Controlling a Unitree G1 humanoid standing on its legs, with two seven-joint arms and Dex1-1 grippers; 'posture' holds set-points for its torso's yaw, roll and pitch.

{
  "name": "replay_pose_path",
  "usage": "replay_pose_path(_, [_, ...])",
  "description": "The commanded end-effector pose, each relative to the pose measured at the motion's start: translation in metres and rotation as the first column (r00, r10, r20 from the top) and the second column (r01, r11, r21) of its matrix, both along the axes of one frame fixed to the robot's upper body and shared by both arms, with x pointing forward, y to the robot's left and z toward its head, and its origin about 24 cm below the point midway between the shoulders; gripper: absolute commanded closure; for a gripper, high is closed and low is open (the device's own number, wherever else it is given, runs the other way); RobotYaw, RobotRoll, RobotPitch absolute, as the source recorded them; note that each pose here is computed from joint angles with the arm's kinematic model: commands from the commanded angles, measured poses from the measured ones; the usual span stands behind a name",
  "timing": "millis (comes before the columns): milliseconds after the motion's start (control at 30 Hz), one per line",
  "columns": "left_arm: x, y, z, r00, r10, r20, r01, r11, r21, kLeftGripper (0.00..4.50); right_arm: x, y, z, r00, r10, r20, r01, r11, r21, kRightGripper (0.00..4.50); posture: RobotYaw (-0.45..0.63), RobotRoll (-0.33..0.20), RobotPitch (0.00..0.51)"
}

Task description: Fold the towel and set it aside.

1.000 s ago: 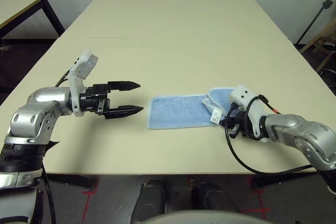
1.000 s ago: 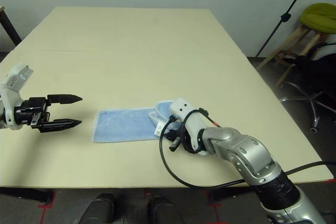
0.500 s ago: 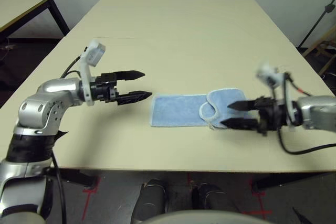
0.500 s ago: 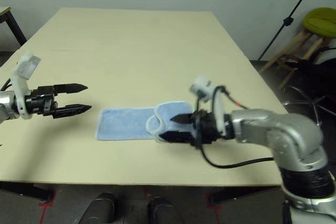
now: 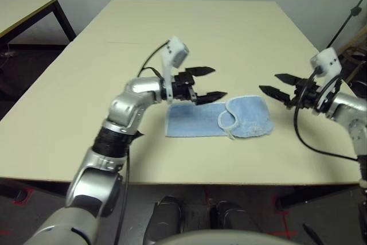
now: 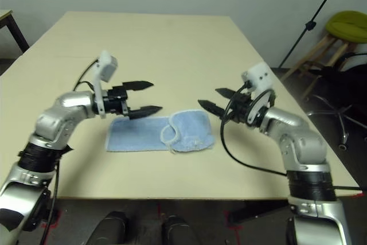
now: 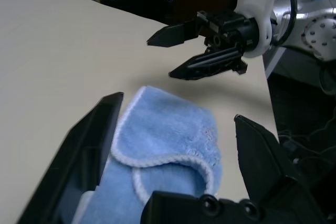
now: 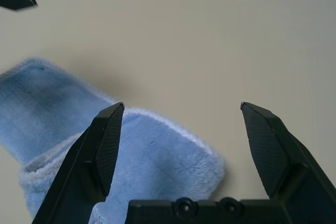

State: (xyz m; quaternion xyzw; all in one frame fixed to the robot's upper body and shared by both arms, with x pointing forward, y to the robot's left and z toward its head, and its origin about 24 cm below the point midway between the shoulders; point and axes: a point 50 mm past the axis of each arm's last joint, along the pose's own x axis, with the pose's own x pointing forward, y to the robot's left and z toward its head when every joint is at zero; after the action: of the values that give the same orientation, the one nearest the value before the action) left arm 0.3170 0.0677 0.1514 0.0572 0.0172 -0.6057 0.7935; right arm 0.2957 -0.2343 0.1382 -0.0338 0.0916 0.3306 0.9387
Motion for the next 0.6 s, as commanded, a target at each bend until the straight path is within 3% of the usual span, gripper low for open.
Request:
replay_pose_path(33, [0.004, -0.016, -0.006, 0.998, -0.059, 0.006, 0.059, 0.997, 0.04, 1.29, 0.004, 0.0, -0.01, 1.0, -0.017, -0.012, 0.016, 1.0, -0.027, 1.04, 0.1, 0.0, 0.067])
replay_pose_path(333, [-0.002, -0.043, -0.037, 0.98, -0.201, 0.003, 0.197, 0.962, 0.19, 4.49, 0.014, 0.008, -0.027, 0.999, -0.026, -0.03, 0.025, 0.999, -0.037, 4.47, 0.09, 0.0, 0.07])
replay_pose_path(600, [-0.004, -0.052, -0.059, 0.975, -0.222, -0.002, 0.213, 0.935, 0.285, 4.49, 0.017, 0.027, -0.05, 0.994, -0.035, -0.1, 0.032, 0.999, -0.031, 4.47, 0.08, 0.0, 0.065])
